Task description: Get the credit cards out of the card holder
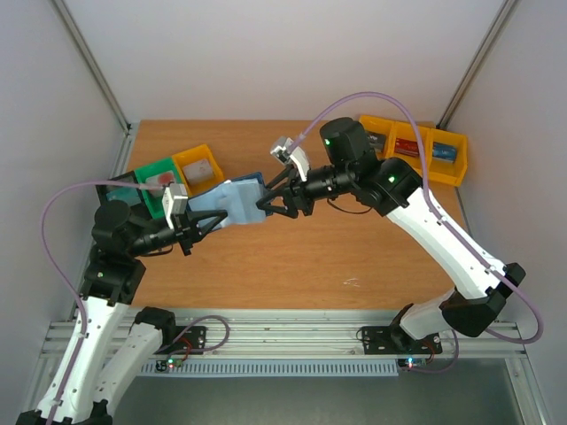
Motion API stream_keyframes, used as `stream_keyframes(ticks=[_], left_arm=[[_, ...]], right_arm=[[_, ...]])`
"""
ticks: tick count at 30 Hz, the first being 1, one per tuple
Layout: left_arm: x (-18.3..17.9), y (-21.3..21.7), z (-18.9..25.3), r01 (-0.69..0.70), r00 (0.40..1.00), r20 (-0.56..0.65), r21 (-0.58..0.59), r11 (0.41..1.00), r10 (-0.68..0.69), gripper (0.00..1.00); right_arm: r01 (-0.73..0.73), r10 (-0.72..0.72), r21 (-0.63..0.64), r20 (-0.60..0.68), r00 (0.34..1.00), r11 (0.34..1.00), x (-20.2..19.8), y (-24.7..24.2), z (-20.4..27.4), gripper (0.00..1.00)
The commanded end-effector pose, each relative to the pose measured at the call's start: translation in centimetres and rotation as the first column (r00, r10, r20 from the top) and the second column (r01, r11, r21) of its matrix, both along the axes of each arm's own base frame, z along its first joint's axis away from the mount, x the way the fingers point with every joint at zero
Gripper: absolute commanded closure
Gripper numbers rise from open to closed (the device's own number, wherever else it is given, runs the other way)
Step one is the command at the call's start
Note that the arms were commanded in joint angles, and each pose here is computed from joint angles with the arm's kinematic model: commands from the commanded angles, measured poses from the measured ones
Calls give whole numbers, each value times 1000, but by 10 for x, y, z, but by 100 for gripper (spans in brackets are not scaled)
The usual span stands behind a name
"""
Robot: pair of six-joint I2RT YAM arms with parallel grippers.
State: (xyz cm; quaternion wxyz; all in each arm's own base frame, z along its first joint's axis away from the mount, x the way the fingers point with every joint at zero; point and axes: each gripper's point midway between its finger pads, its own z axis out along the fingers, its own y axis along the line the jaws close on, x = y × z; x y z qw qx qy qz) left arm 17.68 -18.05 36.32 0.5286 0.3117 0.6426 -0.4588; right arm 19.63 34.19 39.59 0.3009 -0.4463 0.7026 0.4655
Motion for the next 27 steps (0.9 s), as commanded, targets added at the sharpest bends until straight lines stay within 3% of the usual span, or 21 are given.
stream_keyframes(ticks=[1,5,15,27], left_arm=[[-7,-1,12,20,998,63,-16,1000,-19,100],[-8,-1,12,26,997,73,-15,1000,-25,100],[-10,-2,14,39,995,87,-20,999,-37,100],[-9,-2,12,35,997,76,-26,999,-33,100]], right_arm=[[38,-38,-5,30,999,999,4,-13,4,51],[84,-83,-8,26,996,996,13,-17,4,57],[92,-92,7,14,996,996,16,-11,4,60],[-12,12,28,13,1000,1000,-4,15,3,50]])
